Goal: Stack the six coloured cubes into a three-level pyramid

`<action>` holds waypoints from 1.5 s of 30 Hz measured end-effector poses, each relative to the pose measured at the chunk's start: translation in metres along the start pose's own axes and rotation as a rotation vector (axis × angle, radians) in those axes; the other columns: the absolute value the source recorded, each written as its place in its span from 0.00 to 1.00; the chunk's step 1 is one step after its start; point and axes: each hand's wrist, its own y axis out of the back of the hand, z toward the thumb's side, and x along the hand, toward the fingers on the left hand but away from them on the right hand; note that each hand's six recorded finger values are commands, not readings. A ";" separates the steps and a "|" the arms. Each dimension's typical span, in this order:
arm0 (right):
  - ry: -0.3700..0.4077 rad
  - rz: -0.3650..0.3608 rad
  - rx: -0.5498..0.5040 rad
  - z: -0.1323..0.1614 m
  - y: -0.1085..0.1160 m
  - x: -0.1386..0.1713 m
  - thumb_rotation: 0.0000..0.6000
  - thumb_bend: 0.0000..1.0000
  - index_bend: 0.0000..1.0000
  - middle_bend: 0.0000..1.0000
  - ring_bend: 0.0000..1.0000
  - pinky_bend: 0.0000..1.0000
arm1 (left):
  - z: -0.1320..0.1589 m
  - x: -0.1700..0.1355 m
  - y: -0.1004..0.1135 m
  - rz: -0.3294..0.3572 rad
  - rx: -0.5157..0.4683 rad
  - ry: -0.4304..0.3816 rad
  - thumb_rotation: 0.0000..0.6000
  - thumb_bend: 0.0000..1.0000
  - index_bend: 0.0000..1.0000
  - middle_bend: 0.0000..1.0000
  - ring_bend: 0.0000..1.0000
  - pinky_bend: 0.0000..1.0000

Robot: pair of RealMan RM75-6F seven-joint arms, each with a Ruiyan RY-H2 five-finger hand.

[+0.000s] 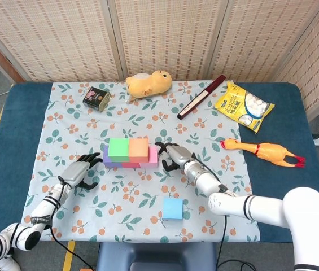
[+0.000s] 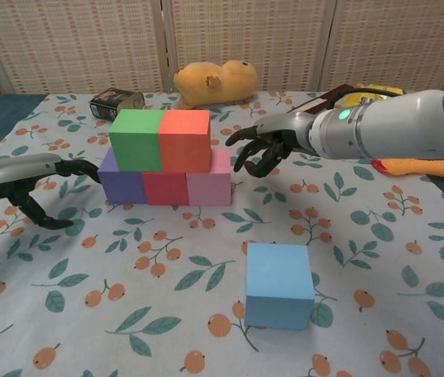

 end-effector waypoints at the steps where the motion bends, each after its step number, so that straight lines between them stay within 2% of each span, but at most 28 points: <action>1: -0.002 -0.002 0.002 -0.001 0.002 0.001 1.00 0.61 0.00 0.20 0.01 0.00 | -0.002 -0.001 0.001 0.002 -0.005 0.004 1.00 0.31 0.17 0.00 0.00 0.02; 7: 0.000 -0.027 -0.005 -0.004 0.021 0.018 1.00 0.61 0.00 0.20 0.02 0.00 | -0.022 -0.016 0.014 0.052 -0.049 0.045 1.00 0.31 0.17 0.00 0.00 0.02; 13: 0.021 -0.062 -0.013 -0.006 0.049 0.052 1.00 0.61 0.00 0.20 0.02 0.00 | -0.039 -0.039 0.035 0.134 -0.062 0.065 1.00 0.31 0.18 0.00 0.00 0.02; 15: 0.033 -0.064 -0.006 -0.006 0.053 0.067 1.00 0.54 0.00 0.20 0.02 0.01 | -0.044 -0.046 0.042 0.166 -0.062 0.073 1.00 0.31 0.18 0.00 0.00 0.02; 18: 0.054 -0.054 0.018 -0.008 0.053 0.090 1.00 0.26 0.00 0.20 0.02 0.02 | -0.053 -0.061 0.053 0.221 -0.072 0.092 1.00 0.31 0.18 0.00 0.00 0.03; 19: 0.060 -0.050 0.028 -0.008 0.052 0.097 1.00 0.19 0.00 0.20 0.02 0.03 | -0.056 -0.067 0.057 0.239 -0.080 0.101 1.00 0.31 0.18 0.00 0.00 0.03; 22: 0.080 -0.036 0.069 -0.013 0.044 0.118 1.00 0.06 0.00 0.20 0.02 0.04 | -0.062 -0.080 0.063 0.275 -0.101 0.120 1.00 0.31 0.17 0.00 0.00 0.03; 25: 0.096 -0.030 0.106 -0.020 0.031 0.138 1.00 0.00 0.00 0.20 0.02 0.05 | -0.065 -0.088 0.063 0.291 -0.122 0.136 1.00 0.32 0.17 0.00 0.00 0.03; 31: 0.139 -0.035 0.146 -0.034 -0.005 0.165 1.00 0.00 0.00 0.19 0.02 0.05 | -0.070 -0.096 0.058 0.293 -0.164 0.165 1.00 0.32 0.16 0.00 0.00 0.03; 35: 0.169 -0.014 0.136 -0.038 -0.039 0.177 1.00 0.00 0.00 0.16 0.02 0.05 | -0.073 -0.100 0.054 0.288 -0.176 0.174 1.00 0.32 0.16 0.00 0.00 0.03; 45: 0.215 -0.022 0.130 -0.032 -0.081 0.173 1.00 0.00 0.00 0.12 0.01 0.05 | -0.077 -0.104 0.048 0.280 -0.211 0.177 1.00 0.32 0.15 0.00 0.00 0.03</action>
